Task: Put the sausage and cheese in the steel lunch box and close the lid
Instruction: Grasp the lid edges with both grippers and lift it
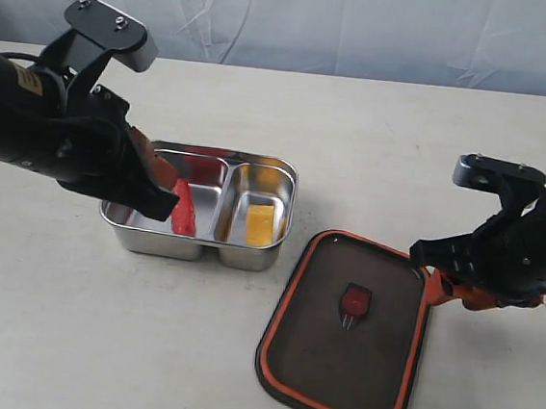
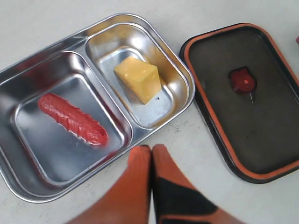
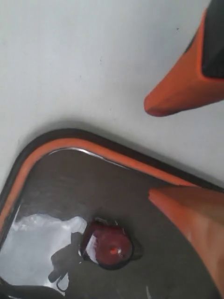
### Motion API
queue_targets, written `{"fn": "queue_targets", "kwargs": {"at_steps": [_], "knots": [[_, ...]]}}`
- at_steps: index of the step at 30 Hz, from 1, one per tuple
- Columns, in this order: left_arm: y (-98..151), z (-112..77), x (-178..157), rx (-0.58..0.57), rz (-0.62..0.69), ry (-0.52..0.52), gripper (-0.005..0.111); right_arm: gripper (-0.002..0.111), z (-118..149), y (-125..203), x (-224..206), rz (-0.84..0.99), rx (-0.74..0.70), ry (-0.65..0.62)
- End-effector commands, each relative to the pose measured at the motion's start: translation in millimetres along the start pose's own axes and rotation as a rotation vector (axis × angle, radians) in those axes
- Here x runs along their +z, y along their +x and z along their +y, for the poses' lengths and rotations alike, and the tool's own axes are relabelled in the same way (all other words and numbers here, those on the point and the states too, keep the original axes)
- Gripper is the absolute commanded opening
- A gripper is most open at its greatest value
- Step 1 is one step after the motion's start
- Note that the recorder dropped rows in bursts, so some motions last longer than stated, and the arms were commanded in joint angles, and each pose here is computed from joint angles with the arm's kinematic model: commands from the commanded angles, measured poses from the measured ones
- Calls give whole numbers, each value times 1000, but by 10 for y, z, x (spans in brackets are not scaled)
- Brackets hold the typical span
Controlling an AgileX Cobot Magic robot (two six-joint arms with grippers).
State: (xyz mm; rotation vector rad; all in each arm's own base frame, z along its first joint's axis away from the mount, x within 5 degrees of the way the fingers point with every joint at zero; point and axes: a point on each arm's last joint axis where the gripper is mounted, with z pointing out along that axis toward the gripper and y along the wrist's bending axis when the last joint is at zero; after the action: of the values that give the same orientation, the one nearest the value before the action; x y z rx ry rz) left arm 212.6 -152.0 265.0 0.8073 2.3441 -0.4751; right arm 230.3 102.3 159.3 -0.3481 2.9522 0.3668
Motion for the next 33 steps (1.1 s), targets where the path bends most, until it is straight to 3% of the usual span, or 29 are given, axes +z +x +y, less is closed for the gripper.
{"fn": "queue_targets", "kwargs": {"at_steps": [1,14,17,23,28,33], "knots": [[12,-3,-7,-16,-29,-4,0,49,99,-46,82,-24,-36,-6],[5,-1,-8,-18,-37,-6,0,48,179,-12,423,54,-86,26],[5,-1,-8,-18,-37,-6,0,40,162,-5,496,74,-67,32],[7,-1,-8,-18,-35,-5,0,-1,147,12,603,103,-62,40],[57,-27,-8,-23,20,22,0,-1,140,21,562,120,-86,55],[73,-102,-13,-126,44,102,2,-1,98,4,403,82,-93,130]]}}
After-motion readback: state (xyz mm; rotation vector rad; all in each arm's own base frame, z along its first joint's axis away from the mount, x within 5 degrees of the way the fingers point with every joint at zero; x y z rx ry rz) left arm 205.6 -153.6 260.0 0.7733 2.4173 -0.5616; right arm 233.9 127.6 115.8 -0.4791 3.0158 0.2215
